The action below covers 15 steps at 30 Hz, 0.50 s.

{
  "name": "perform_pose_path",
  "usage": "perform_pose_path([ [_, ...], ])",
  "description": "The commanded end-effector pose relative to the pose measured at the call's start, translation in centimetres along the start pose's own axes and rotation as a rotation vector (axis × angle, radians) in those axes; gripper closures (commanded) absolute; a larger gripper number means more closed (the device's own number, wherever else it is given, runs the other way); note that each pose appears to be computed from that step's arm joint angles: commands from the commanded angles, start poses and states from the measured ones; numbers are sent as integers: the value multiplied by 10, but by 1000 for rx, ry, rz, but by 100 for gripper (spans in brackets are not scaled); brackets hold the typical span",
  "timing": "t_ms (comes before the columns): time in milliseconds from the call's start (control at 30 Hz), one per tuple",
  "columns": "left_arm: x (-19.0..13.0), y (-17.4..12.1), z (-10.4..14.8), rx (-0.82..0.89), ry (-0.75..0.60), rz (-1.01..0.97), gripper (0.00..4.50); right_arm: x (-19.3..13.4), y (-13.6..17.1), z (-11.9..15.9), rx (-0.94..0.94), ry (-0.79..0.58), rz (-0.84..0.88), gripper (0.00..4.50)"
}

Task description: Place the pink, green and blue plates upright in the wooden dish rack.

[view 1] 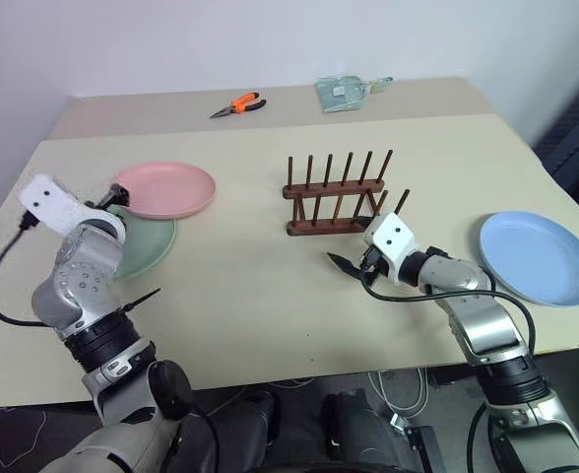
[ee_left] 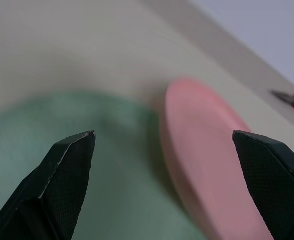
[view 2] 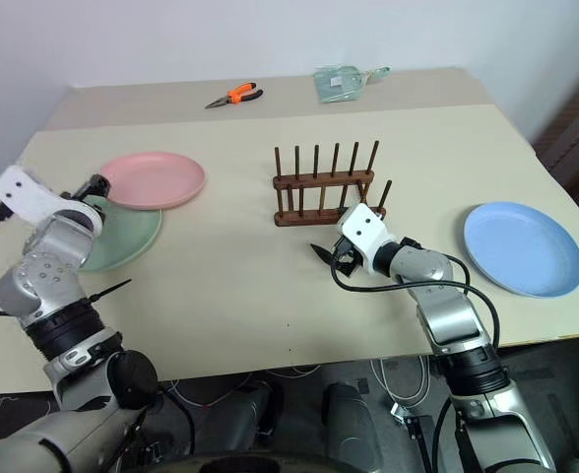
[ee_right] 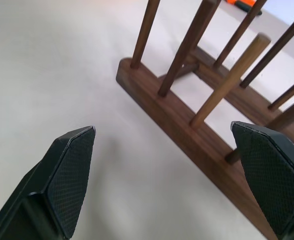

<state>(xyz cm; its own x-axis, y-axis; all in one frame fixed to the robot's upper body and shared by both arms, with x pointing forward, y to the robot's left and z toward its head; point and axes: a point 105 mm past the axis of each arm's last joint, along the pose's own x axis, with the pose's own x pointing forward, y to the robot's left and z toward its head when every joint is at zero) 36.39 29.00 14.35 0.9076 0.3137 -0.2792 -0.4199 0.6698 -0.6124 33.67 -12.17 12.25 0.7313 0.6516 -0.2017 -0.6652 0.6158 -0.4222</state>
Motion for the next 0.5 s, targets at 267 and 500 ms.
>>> perform_pose_path([
  [267, 16, -29, 0, -121, 70, -153, 443, -11, -17, 22, -39, -72, -83, 0],
  [500, -8, -89, 11, 125, -47, -440, 443, -22, -33, 71, -226, -165, -143, 0],
])
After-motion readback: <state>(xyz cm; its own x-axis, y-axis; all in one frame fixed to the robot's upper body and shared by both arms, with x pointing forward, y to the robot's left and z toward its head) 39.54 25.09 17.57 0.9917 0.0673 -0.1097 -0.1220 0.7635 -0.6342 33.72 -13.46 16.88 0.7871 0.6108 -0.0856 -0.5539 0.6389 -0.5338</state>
